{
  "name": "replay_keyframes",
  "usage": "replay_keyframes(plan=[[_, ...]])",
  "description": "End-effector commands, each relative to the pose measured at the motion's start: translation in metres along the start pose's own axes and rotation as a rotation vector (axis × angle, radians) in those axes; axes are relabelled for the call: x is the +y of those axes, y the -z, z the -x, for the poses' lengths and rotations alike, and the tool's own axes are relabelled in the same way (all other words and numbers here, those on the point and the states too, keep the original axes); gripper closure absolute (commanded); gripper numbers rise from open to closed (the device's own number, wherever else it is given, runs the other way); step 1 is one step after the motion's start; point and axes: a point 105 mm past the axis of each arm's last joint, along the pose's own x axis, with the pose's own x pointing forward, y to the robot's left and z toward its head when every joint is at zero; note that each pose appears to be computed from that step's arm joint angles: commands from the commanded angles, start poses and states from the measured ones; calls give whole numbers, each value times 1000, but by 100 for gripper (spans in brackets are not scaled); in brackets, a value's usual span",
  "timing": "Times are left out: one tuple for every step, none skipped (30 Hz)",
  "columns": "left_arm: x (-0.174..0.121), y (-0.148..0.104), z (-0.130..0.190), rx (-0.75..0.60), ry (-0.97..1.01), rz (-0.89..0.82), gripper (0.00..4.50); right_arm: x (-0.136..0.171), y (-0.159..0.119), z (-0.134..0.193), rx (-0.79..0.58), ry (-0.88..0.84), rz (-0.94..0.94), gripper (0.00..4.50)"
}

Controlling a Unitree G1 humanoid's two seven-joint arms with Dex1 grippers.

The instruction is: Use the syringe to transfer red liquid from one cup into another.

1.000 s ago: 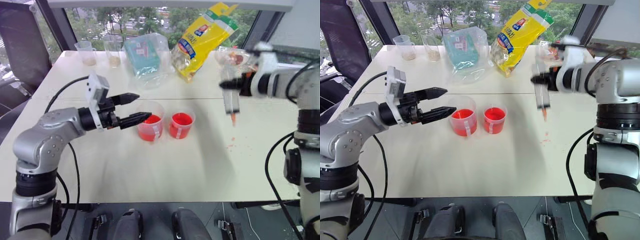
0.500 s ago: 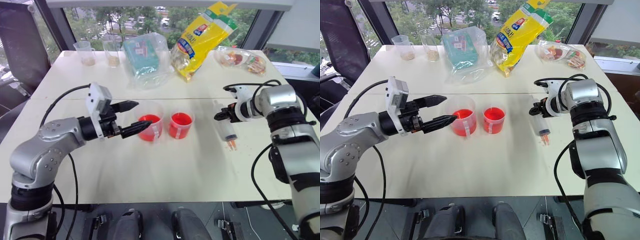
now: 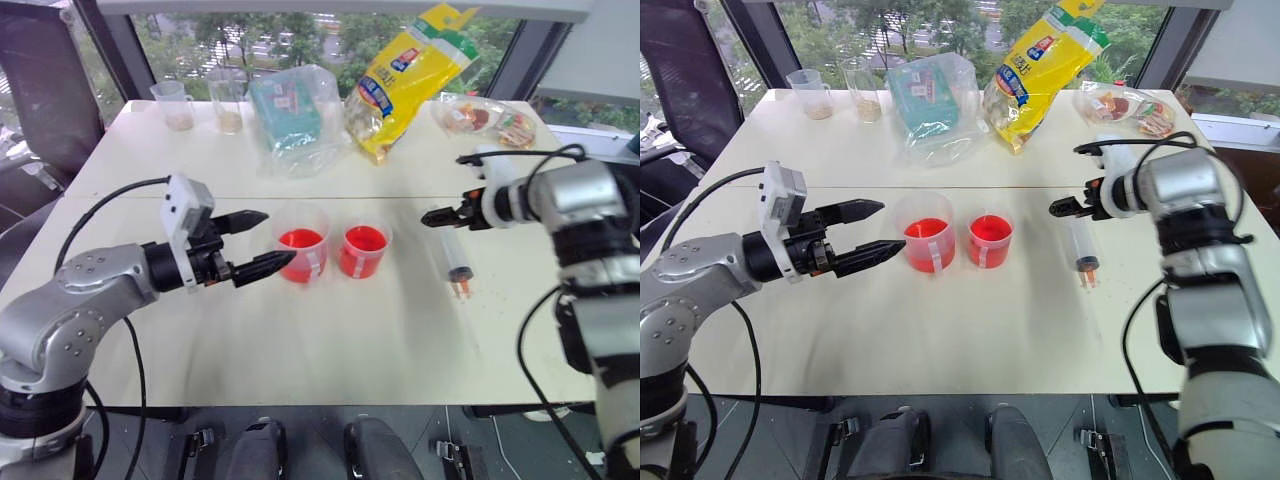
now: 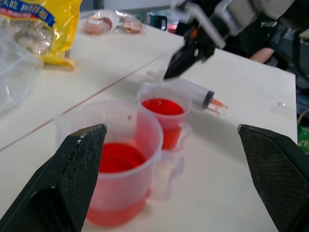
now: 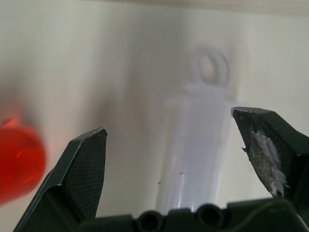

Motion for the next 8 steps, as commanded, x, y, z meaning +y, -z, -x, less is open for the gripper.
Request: replay_keyframes(plan=[[-5, -15, 7, -22, 16, -48, 0, 32, -21, 41, -135, -120, 108, 1], [-5, -17, 9, -19, 18, -49, 0, 39, -20, 51, -149, -154, 112, 1], [-5, -18, 10, -14, 23, -49, 0, 44, -19, 58, -161, -179, 124, 1], [-6, -19, 11, -6, 31, -51, 0, 49, -18, 65, -174, -201, 146, 1], [-6, -19, 13, 5, 36, -54, 0, 54, -14, 73, -174, -230, 171, 1], [-6, -19, 15, 13, 38, -54, 0, 58, -10, 79, -169, -247, 201, 1], [-5, -18, 17, 18, 38, -52, 0, 61, -5, 84, -163, -258, 230, 1], [-5, -18, 18, 23, 39, -47, 0, 62, -1, 88, -156, -266, 252, 1]])
